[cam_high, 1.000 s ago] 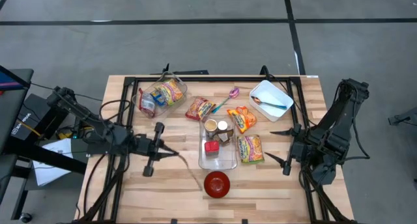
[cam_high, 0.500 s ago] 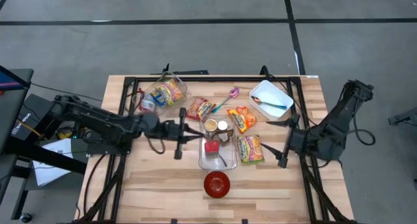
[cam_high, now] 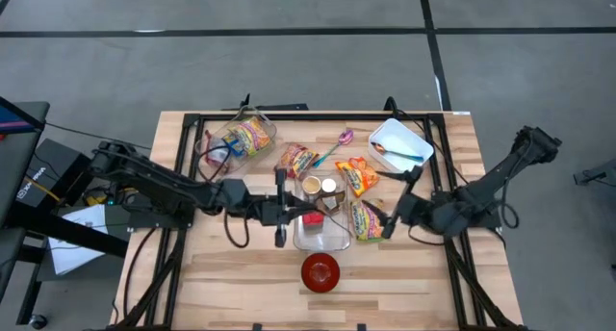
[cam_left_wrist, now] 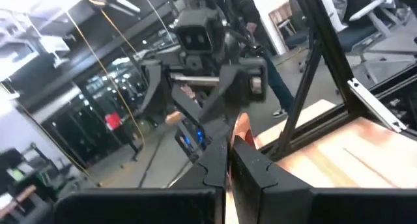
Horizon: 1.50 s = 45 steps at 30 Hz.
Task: Pick & Place Food Item
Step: Put the gold spoon into the white bin
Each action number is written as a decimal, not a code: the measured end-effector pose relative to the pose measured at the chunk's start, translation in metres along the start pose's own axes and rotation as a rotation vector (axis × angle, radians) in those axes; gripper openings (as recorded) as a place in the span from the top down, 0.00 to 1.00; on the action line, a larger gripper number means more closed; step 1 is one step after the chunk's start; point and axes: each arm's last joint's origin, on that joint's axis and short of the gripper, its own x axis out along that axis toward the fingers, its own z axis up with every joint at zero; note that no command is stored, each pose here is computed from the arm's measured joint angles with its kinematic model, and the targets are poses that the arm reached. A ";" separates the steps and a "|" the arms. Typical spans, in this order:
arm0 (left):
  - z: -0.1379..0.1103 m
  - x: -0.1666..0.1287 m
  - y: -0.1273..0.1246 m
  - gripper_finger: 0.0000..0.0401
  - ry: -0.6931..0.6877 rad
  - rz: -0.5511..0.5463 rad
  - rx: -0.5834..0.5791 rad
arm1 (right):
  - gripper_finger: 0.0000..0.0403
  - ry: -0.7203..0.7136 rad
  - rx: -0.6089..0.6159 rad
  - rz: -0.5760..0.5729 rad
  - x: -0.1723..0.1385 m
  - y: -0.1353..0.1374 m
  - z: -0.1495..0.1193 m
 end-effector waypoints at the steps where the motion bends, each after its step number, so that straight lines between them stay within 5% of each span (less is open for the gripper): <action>1: 0.001 0.000 -0.002 1.00 -0.005 0.003 0.014 | 0.11 0.004 -0.018 -0.005 0.002 0.003 -0.001; 13: 0.013 -0.005 -0.018 1.00 0.065 0.177 0.159 | 0.11 -0.073 -0.028 0.025 0.001 0.015 0.011; 25: -0.010 0.018 -0.045 1.00 0.012 0.378 0.369 | 0.11 -0.079 -0.105 0.083 0.010 0.029 0.006; 45: -0.012 0.019 -0.048 1.00 -0.107 0.442 0.301 | 0.11 -0.093 -0.142 0.114 0.025 0.038 0.003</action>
